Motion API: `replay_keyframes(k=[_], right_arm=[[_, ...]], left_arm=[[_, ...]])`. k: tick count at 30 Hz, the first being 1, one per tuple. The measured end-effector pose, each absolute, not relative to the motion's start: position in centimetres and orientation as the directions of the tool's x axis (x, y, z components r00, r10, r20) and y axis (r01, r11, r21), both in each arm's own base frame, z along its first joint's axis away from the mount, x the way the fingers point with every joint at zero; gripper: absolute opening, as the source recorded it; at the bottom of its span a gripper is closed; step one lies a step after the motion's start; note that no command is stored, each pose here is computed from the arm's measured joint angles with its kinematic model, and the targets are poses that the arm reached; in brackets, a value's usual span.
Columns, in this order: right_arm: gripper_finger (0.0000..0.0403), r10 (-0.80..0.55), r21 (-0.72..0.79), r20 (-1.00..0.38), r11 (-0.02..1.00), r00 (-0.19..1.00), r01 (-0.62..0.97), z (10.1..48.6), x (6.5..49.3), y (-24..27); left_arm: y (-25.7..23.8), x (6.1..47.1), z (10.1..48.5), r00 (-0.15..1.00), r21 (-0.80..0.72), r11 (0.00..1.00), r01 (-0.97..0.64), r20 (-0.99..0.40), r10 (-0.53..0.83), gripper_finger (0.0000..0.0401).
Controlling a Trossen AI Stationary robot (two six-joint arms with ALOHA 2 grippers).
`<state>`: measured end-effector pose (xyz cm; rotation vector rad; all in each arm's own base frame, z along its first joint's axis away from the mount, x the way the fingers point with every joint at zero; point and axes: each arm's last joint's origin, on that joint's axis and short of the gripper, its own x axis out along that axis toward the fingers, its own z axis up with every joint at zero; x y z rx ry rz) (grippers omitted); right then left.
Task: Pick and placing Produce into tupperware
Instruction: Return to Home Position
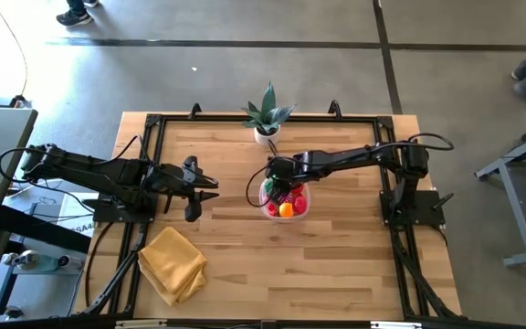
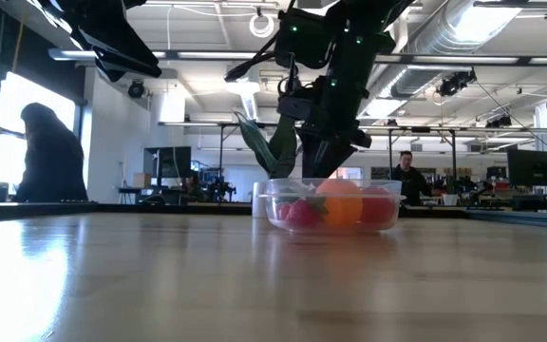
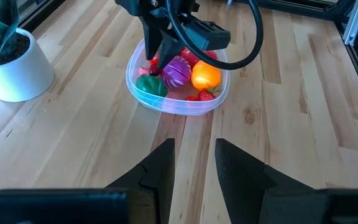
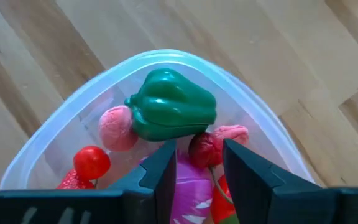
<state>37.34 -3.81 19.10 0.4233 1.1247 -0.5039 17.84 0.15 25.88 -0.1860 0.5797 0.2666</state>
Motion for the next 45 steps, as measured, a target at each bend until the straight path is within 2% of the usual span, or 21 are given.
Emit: replay_keyframes(k=[3, 9, 13, 19, 26, 31, 34, 37, 39, 42, 44, 45], right_arm=[[0.0123, -0.144, 0.096, -0.920, 0.818, 0.365, 0.567, 20.0, 37.3, -3.7], [0.0124, -0.151, 0.137, -0.855, 0.858, 0.496, 0.496, 25.3, 35.6, -2.4], [0.0117, -0.170, 0.138, -0.794, 0.885, 0.584, 0.445, 29.8, 32.8, 0.1], [0.0080, -0.316, 0.026, -0.728, 0.873, 0.608, 0.486, 34.4, 26.3, 4.8], [0.0009, -0.374, 0.031, -0.698, 0.836, 0.611, 0.547, 35.1, 21.8, 9.1], [0.0006, -0.361, 0.031, -0.696, 0.848, 0.620, 0.529, 34.3, 22.0, 10.8], [0.0001, -0.346, 0.044, -0.696, 0.854, 0.629, 0.519, 32.1, 22.1, 11.3], [0.0001, -0.278, 0.124, -0.701, 0.860, 0.657, 0.496, 28.7, 22.1, 10.9], [0.0000, -0.162, 0.262, -0.650, 0.869, 0.743, 0.419, 26.9, 23.4, 10.1], [0.0000, 0.107, 0.415, -0.441, 0.905, 0.891, 0.097, 26.2, 26.0, 8.4], [0.0000, 0.266, 0.407, -0.253, 0.902, 0.930, -0.147, 27.5, 27.2, 6.8], [0.0000, 0.300, 0.371, -0.205, 0.905, 0.932, -0.209, 28.1, 27.4, 5.8]], left_arm=[[0.2, 17.8, 25.9, 0.804, -0.098, 0.949, -0.299, -0.562, 0.195, 0.0106], [0.2, 17.8, 25.9, 0.804, -0.098, 0.949, -0.299, -0.562, 0.195, 0.0106], [0.2, 17.8, 25.9, 0.804, -0.098, 0.949, -0.300, -0.561, 0.196, 0.0106], [0.2, 17.8, 25.9, 0.804, -0.098, 0.949, -0.299, -0.562, 0.195, 0.0106], [0.2, 17.8, 25.9, 0.804, -0.098, 0.949, -0.299, -0.562, 0.195, 0.0106], [0.2, 17.8, 25.9, 0.804, -0.098, 0.949, -0.299, -0.562, 0.195, 0.0106], [0.2, 17.8, 25.9, 0.804, -0.098, 0.949, -0.299, -0.562, 0.195, 0.0106], [0.2, 17.8, 25.9, 0.804, -0.098, 0.949, -0.299, -0.562, 0.195, 0.0106], [0.2, 17.8, 25.9, 0.804, -0.098, 0.949, -0.299, -0.562, 0.195, 0.0106], [0.2, 17.8, 25.9, 0.804, -0.098, 0.949, -0.300, -0.562, 0.196, 0.0106], [0.2, 17.8, 25.9, 0.804, -0.098, 0.949, -0.299, -0.562, 0.195, 0.0106], [0.2, 17.8, 25.9, 0.804, -0.098, 0.949, -0.299, -0.562, 0.195, 0.0106]])
